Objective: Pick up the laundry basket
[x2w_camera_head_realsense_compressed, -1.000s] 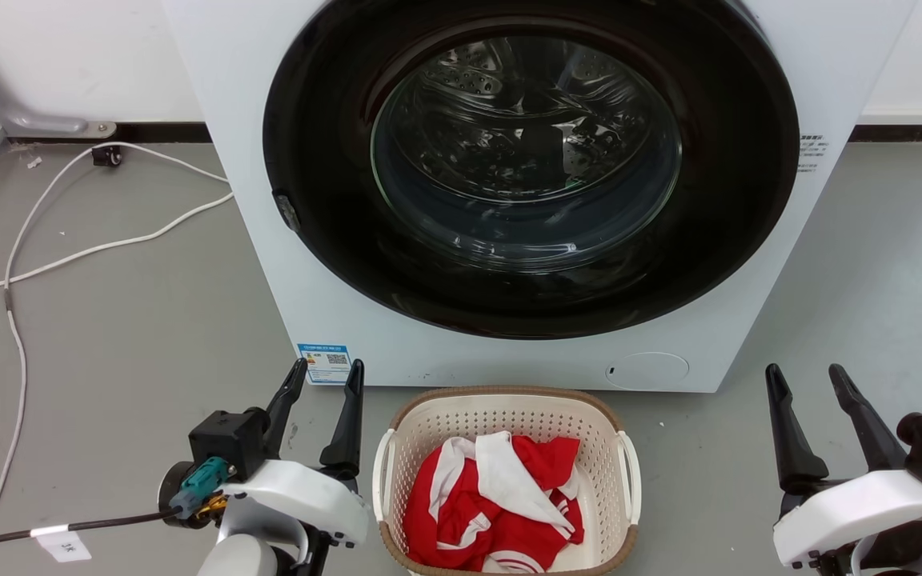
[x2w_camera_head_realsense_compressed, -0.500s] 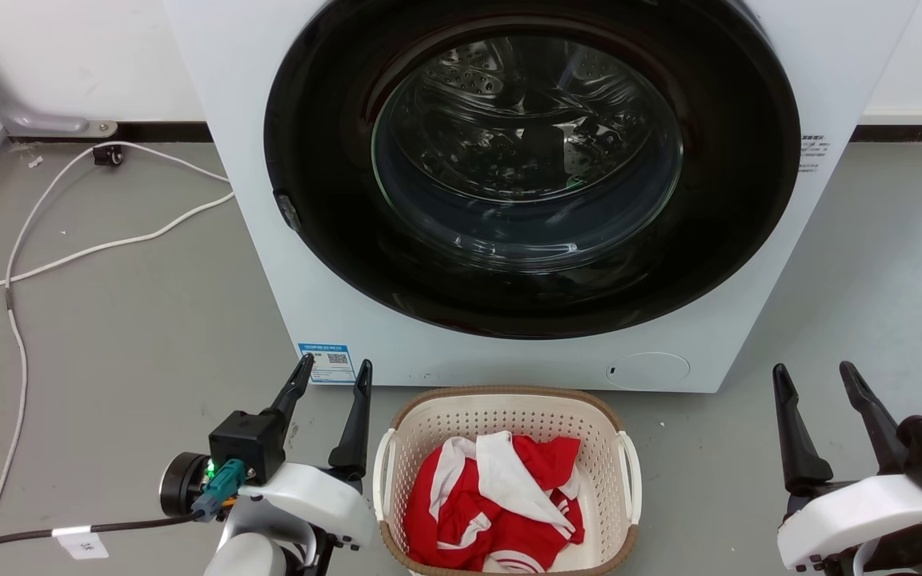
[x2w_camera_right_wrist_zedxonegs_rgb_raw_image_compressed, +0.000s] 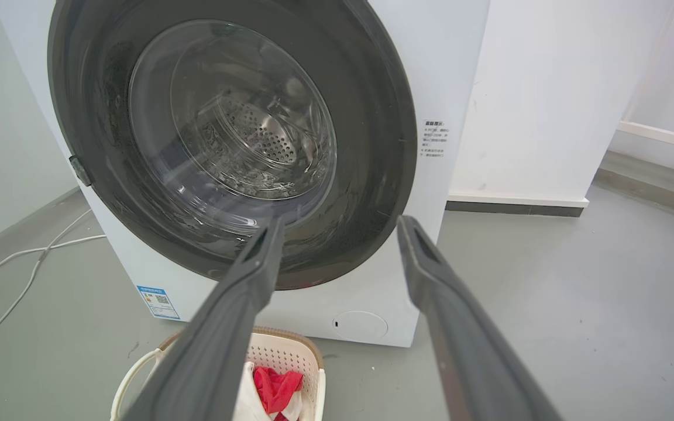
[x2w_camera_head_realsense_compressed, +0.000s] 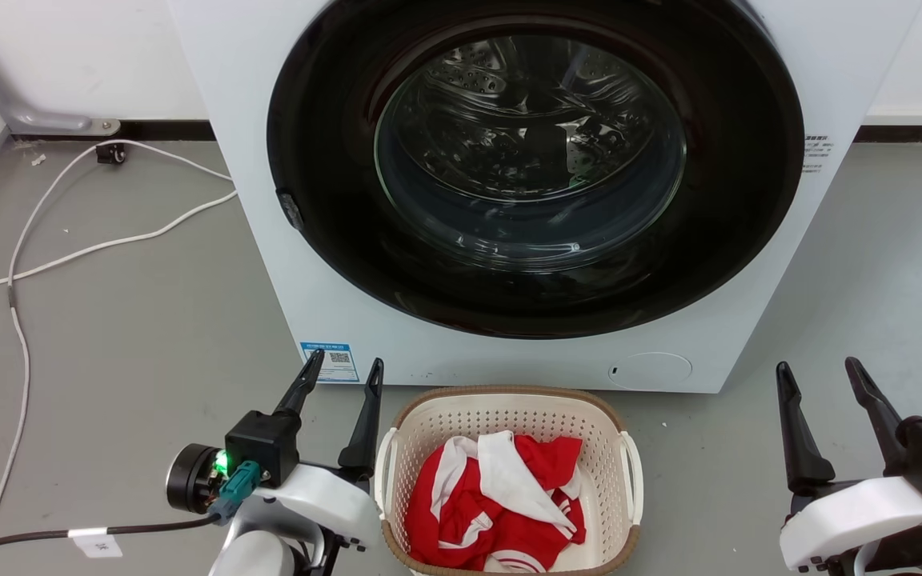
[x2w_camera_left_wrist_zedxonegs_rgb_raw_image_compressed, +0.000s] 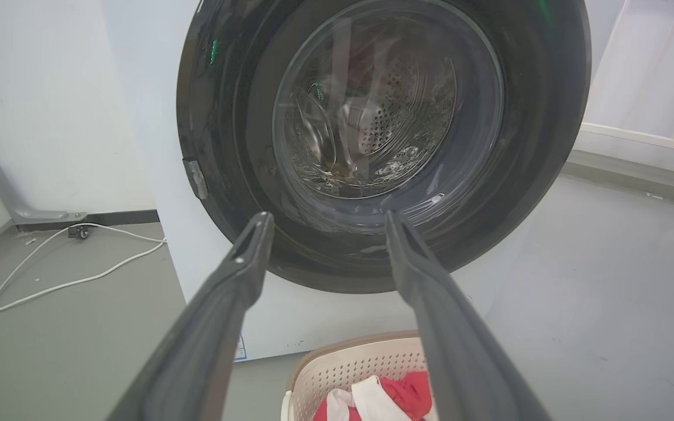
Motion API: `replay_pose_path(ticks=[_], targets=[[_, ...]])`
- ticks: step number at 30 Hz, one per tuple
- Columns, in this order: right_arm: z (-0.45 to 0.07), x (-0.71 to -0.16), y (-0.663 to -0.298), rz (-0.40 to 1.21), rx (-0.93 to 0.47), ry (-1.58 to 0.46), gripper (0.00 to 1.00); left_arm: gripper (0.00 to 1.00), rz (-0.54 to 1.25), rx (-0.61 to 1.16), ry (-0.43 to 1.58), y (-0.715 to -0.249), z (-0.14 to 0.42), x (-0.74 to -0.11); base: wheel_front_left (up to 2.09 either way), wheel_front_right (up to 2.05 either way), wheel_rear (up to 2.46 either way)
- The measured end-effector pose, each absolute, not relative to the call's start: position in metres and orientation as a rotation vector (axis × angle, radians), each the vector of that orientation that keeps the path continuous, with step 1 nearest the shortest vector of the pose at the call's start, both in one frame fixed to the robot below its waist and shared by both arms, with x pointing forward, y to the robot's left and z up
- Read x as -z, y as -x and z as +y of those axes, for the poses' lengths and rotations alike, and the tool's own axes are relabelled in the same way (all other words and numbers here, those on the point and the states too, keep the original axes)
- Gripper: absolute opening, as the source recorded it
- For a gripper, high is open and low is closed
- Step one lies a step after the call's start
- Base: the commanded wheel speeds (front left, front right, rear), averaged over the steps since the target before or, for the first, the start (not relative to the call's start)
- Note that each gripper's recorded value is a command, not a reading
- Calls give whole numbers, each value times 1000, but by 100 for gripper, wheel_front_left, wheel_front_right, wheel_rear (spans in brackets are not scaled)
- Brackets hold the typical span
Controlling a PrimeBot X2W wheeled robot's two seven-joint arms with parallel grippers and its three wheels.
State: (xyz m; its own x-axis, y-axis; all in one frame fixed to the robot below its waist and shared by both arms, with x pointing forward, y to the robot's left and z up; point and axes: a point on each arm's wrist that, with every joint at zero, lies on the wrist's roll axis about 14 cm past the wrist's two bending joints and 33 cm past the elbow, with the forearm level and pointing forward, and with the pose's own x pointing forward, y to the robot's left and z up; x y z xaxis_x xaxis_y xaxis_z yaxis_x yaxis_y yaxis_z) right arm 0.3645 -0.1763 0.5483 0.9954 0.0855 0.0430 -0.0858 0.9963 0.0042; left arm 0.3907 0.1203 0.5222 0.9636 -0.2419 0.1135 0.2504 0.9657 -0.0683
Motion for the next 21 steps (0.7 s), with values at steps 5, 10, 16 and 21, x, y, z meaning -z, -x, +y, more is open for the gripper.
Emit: replay_pose_path(ticks=[5,10,16,21], targets=[[-178,-547,-364,-41,-79,-5,100,100,-105,252,74,-391,120,-522,0,0,0],[-181,-543,-364,-36,-73,-22,100,100,-104,250,77,-391,120,-521,0,0,0],[-182,-540,-365,-30,-68,-27,100,100,-104,248,81,-391,121,-521,0,0,0],[-184,-539,-366,-29,-65,-28,100,100,-104,247,83,-391,121,-521,0,0,0]])
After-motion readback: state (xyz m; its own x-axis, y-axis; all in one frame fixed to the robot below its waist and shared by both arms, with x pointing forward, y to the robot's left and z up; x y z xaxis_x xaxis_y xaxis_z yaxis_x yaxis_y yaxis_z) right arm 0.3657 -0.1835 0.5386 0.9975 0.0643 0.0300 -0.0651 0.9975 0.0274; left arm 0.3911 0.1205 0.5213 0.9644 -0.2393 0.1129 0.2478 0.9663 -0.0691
